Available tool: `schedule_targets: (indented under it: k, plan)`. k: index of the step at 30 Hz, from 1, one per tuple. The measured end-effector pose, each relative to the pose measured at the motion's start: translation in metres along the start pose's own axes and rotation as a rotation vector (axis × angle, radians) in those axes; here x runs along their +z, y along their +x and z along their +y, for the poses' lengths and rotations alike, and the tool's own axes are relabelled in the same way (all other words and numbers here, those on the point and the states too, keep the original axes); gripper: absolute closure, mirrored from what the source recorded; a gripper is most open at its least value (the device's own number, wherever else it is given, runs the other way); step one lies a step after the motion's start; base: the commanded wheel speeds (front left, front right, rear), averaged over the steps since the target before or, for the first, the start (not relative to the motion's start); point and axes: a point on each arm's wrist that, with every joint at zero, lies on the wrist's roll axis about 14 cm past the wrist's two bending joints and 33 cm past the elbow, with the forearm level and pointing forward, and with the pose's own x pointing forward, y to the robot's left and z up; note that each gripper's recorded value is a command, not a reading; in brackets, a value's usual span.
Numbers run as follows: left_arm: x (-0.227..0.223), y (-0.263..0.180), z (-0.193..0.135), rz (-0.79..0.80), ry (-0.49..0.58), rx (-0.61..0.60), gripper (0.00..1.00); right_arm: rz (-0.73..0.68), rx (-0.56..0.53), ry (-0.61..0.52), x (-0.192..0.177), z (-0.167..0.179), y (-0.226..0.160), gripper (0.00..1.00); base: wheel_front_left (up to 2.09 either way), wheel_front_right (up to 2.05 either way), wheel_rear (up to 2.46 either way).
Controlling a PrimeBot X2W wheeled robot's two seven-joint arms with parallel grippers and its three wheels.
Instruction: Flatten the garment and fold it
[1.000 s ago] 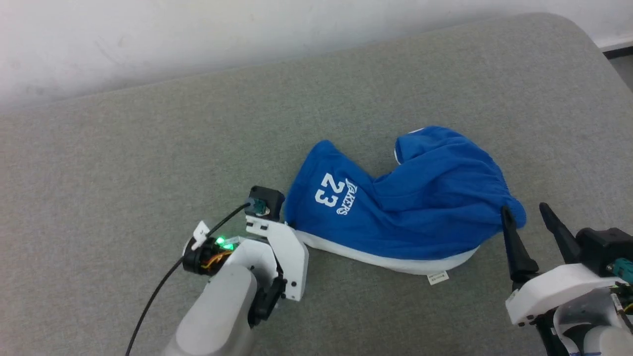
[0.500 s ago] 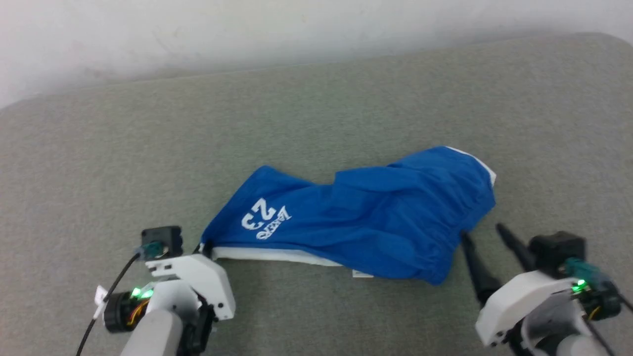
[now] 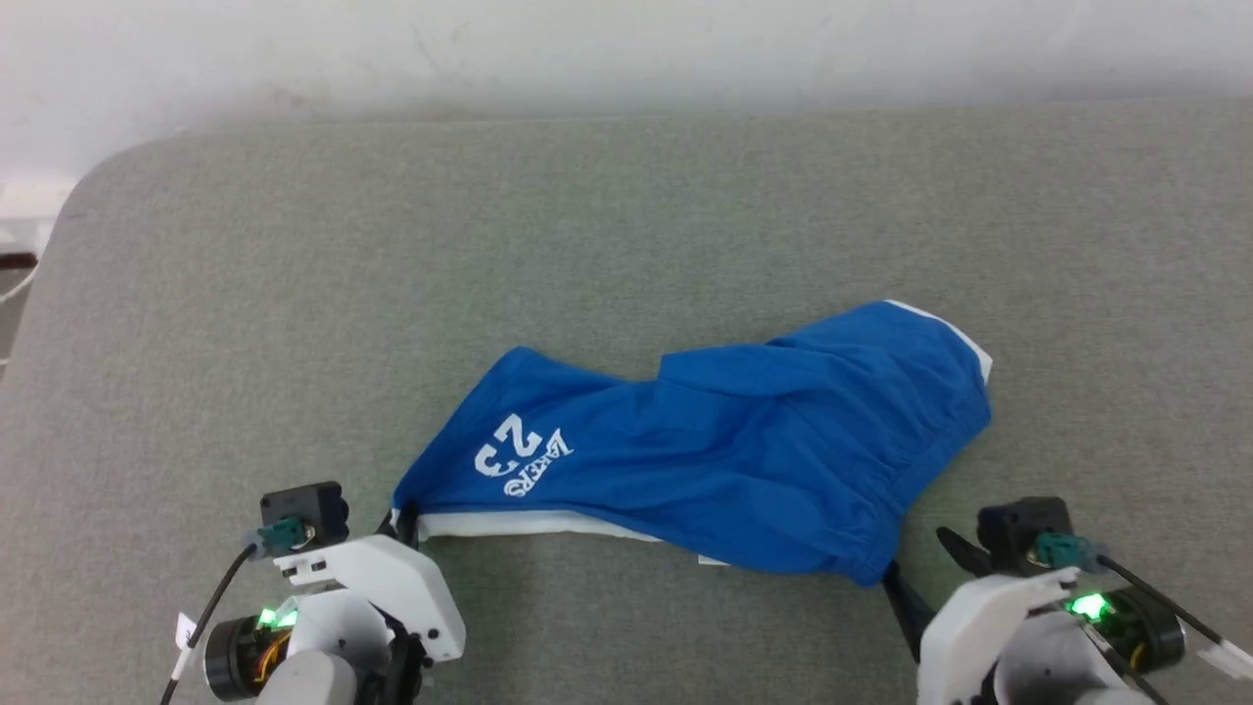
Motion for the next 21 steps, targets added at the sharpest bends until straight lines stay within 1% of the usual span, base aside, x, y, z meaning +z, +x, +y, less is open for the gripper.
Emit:
schedule_targets:
  k: [4, 9, 10, 11, 12, 14, 17, 19, 21]
  plan:
    - [-0.002, 0.002, 0.001, 0.002, -0.012, 0.003, 1.00, 0.038, 0.038, -0.032, -0.004, 0.013, 0.020, 0.00, 0.00, 0.00, 0.00]
    - [-0.001, 0.006, 0.001, -0.001, -0.014, 0.001, 1.00, 0.147, 0.079, -0.082, -0.016, 0.026, 0.038, 0.00, 0.00, 0.00, 0.00]
    - [-0.002, 0.006, 0.002, 0.000, -0.014, 0.002, 1.00, 0.168, 0.085, -0.089, -0.018, 0.028, 0.040, 0.03, 0.00, 0.00, 0.00]
    - [-0.002, 0.006, 0.002, -0.002, -0.014, 0.002, 1.00, 0.188, 0.092, -0.092, -0.019, 0.030, 0.041, 0.55, 0.00, 0.00, 0.00]
    - [-0.002, 0.006, 0.002, -0.002, -0.014, 0.003, 1.00, 0.205, 0.096, -0.093, -0.020, 0.031, 0.042, 1.00, 0.00, 0.00, 0.00]
    - [-0.002, 0.005, 0.001, -0.003, -0.014, -0.005, 1.00, 0.234, 0.111, -0.085, -0.020, 0.036, 0.041, 1.00, 0.00, 0.00, 0.00]
    - [0.001, 0.004, -0.001, -0.017, -0.027, -0.019, 1.00, 0.268, 0.143, -0.045, -0.022, 0.044, 0.034, 1.00, 0.00, 0.00, 0.00]
    - [0.004, 0.003, -0.003, -0.024, -0.034, -0.025, 1.00, 0.273, 0.151, -0.030, -0.022, 0.045, 0.030, 1.00, 0.00, 0.00, 0.00]
    - [0.017, 0.001, -0.007, -0.069, -0.058, -0.049, 1.00, 0.277, 0.158, -0.001, -0.021, 0.045, 0.019, 1.00, 0.00, 0.00, 0.00]
